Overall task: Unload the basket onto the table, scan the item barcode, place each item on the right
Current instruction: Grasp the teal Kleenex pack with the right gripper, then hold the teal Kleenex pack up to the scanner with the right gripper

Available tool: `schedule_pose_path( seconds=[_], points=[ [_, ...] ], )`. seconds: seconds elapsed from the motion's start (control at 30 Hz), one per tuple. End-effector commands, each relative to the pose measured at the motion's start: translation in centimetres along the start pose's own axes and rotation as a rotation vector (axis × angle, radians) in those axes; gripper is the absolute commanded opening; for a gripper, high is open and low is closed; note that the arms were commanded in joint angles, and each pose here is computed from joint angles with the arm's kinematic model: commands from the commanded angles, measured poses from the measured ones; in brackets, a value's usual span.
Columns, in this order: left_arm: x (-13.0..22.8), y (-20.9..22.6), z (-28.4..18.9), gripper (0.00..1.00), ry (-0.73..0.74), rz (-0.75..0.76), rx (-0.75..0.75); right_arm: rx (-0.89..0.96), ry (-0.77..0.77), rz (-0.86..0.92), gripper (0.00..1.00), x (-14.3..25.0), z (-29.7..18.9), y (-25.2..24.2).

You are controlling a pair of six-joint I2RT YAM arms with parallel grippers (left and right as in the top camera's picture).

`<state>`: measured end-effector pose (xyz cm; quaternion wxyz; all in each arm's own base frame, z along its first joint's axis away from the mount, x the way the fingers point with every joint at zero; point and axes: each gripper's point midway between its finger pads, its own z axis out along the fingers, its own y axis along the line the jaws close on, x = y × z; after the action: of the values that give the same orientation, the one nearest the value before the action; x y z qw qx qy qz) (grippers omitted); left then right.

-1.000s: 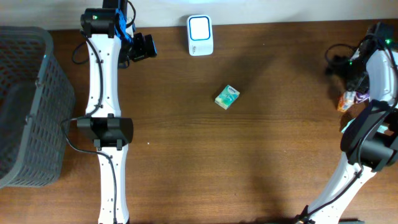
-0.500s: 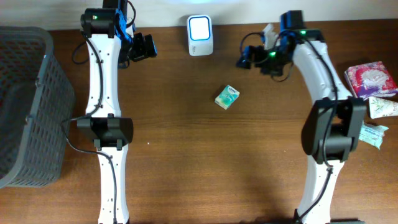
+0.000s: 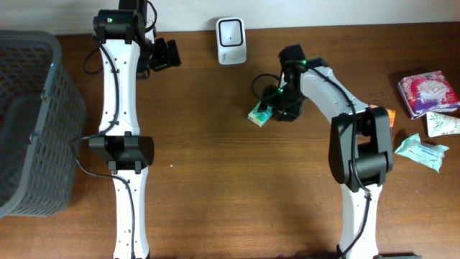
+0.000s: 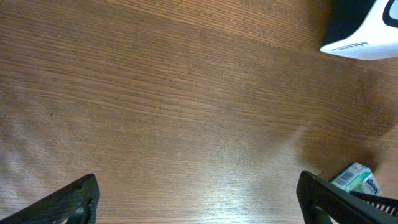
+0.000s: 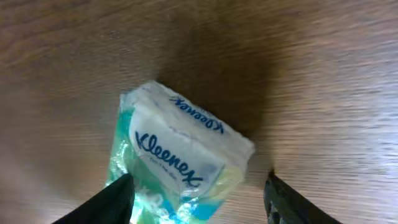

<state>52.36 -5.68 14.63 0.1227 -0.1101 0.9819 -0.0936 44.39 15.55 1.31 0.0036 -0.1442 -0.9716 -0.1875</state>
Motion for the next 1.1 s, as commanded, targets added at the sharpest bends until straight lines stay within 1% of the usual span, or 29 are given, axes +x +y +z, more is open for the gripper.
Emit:
schedule_pose_path(
  seconds=[0.0, 0.07, 0.13, 0.2, 0.27, 0.3, 0.33, 0.4, 0.47, 0.5, 0.63, 0.73, 0.87, 0.9, 0.97, 1.0, 1.03, 1.07],
  points=[
    [0.0, 0.1, -0.4, 0.99, -0.005, 0.016, -0.009, 0.009, 0.028, 0.045, 0.48, 1.6, 2.8, -0.4],
    [0.0, 0.1, -0.4, 0.99, -0.005, 0.017, -0.009, 0.01, 0.029, 0.042, 0.04, 1.8, 3.3, -0.6],
    [0.0, 0.1, -0.4, 0.99, -0.005, 0.017, -0.009, -0.036, 0.022, 0.022, 0.04, 1.4, 2.3, 0.4],
    [0.0, 0.1, -0.4, 0.99, -0.005, 0.017, -0.009, -0.134, -0.044, -0.05, 0.04, -0.4, -1.5, 2.8],
    [0.0, 0.1, -0.4, 0.99, -0.005, 0.017, -0.009, -0.226, -0.139, -0.169, 0.04, -2.1, -6.5, 5.2],
    [0.0, 0.1, -0.4, 0.99, -0.005, 0.017, -0.009, -0.258, -0.183, -0.249, 0.04, -2.6, -8.6, 6.2],
    [0.0, 0.1, -0.4, 0.99, -0.005, 0.017, -0.009, -0.331, -0.236, -0.455, 0.04, -2.4, -11.0, 8.1],
    [0.0, 0.1, -0.4, 0.99, -0.005, 0.017, -0.009, -0.466, -0.246, -0.669, 0.04, -1.0, -12.6, 10.4],
    [0.0, 0.1, -0.4, 0.99, -0.005, 0.017, -0.009, -0.768, -0.224, -0.914, 0.04, 2.3, -15.2, 13.2],
    [0.0, 0.1, -0.4, 0.99, -0.005, 0.017, -0.009, -0.88, -0.214, -0.951, 0.04, 3.2, -16.4, 14.0],
    [0.0, 0.1, -0.4, 0.99, -0.005, 0.017, -0.009, -1.123, -0.151, -0.96, 0.04, 5.6, -19.4, 15.2],
    [0.0, 0.1, -0.4, 0.99, -0.005, 0.016, -0.009, -1.179, -0.135, -0.959, 0.04, 6.1, -20.2, 15.4],
    [0.0, 0.1, -0.4, 0.99, -0.005, 0.017, -0.008, -1.148, -0.12, -0.924, 0.04, 5.9, -19.8, 15.3],
    [0.0, 0.1, -0.4, 0.99, -0.005, 0.017, -0.009, -1.08, -0.117, -0.886, 0.04, 5.2, -18.8, 15.1],
    [0.0, 0.1, -0.4, 0.99, -0.005, 0.017, -0.009, -0.851, -0.135, -0.786, 0.04, 3.2, -15.7, 14.2],
    [0.0, 0.1, -0.4, 0.99, -0.005, 0.017, -0.009, -0.707, -0.166, -0.736, 0.04, 1.9, -14.0, 13.5],
    [0.0, 0.1, -0.4, 0.99, -0.005, 0.016, -0.009, -0.458, -0.26, -0.695, 0.04, -0.7, -11.7, 12.0],
    [0.0, 0.1, -0.4, 0.99, -0.005, 0.016, -0.009, -0.26, -0.358, -0.692, 0.04, -2.9, -10.8, 10.8]
  ],
)
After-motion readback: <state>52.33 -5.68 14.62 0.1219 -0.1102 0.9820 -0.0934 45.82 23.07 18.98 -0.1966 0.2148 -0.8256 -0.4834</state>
